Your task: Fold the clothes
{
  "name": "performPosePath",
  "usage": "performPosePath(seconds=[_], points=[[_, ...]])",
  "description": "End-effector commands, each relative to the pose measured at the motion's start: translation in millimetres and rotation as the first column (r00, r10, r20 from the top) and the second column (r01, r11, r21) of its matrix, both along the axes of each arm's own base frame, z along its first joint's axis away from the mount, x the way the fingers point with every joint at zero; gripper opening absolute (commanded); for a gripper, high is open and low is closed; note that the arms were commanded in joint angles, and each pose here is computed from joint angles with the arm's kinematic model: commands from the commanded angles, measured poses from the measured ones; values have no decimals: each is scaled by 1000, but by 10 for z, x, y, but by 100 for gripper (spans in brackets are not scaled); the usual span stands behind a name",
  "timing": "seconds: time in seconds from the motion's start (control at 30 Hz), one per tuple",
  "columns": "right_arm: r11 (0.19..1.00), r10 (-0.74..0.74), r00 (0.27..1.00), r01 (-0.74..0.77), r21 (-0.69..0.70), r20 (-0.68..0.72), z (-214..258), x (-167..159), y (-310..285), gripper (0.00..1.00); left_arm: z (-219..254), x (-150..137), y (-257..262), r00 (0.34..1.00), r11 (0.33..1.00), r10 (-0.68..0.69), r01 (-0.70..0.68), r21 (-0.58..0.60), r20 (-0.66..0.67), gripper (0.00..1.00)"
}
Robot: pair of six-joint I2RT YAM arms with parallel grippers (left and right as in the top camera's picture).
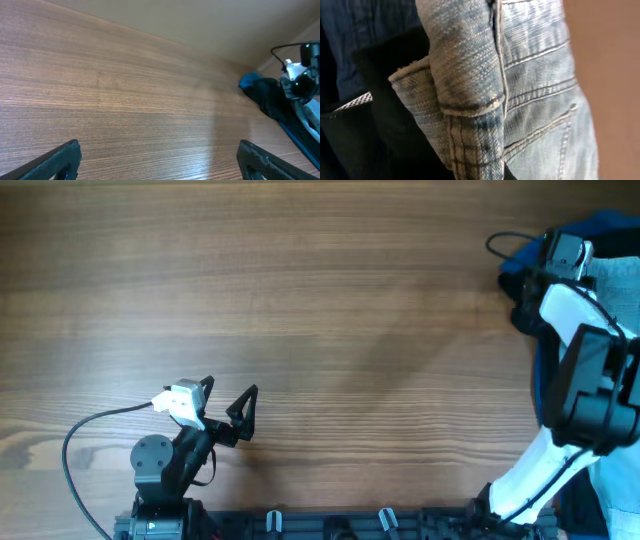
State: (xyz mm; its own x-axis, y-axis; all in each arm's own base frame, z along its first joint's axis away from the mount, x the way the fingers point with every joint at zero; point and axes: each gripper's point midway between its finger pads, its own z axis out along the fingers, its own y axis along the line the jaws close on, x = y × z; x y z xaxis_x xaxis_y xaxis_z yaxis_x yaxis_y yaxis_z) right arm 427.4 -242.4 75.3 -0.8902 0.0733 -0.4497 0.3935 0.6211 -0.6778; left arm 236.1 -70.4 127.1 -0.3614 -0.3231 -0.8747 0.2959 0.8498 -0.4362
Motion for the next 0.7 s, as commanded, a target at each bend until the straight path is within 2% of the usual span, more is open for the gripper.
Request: performPosePath(seconds=[0.0, 0.17, 0.43, 0.6, 0.67], points=[[998, 52, 980, -58, 23, 192, 672, 193, 156, 4, -3, -9, -3, 1000, 1000, -3, 3, -6, -10, 100], [988, 141, 946, -154, 24, 292, 1021, 379, 694, 4, -3, -9, -3, 1000, 1000, -3, 3, -6, -10, 100], [973, 206, 935, -226, 39, 289, 1010, 465, 1112, 4, -3, -9, -3, 1000, 1000, -3, 3, -6, -10, 100], [880, 391, 859, -455, 140, 330, 909, 676, 2119, 4, -3, -9, -3, 1000, 1000, -3, 3, -6, -10, 100], [818, 455, 812, -543, 190, 365, 877, 697, 2645, 4, -3, -9, -3, 1000, 1000, -3, 3, -6, -10, 100]])
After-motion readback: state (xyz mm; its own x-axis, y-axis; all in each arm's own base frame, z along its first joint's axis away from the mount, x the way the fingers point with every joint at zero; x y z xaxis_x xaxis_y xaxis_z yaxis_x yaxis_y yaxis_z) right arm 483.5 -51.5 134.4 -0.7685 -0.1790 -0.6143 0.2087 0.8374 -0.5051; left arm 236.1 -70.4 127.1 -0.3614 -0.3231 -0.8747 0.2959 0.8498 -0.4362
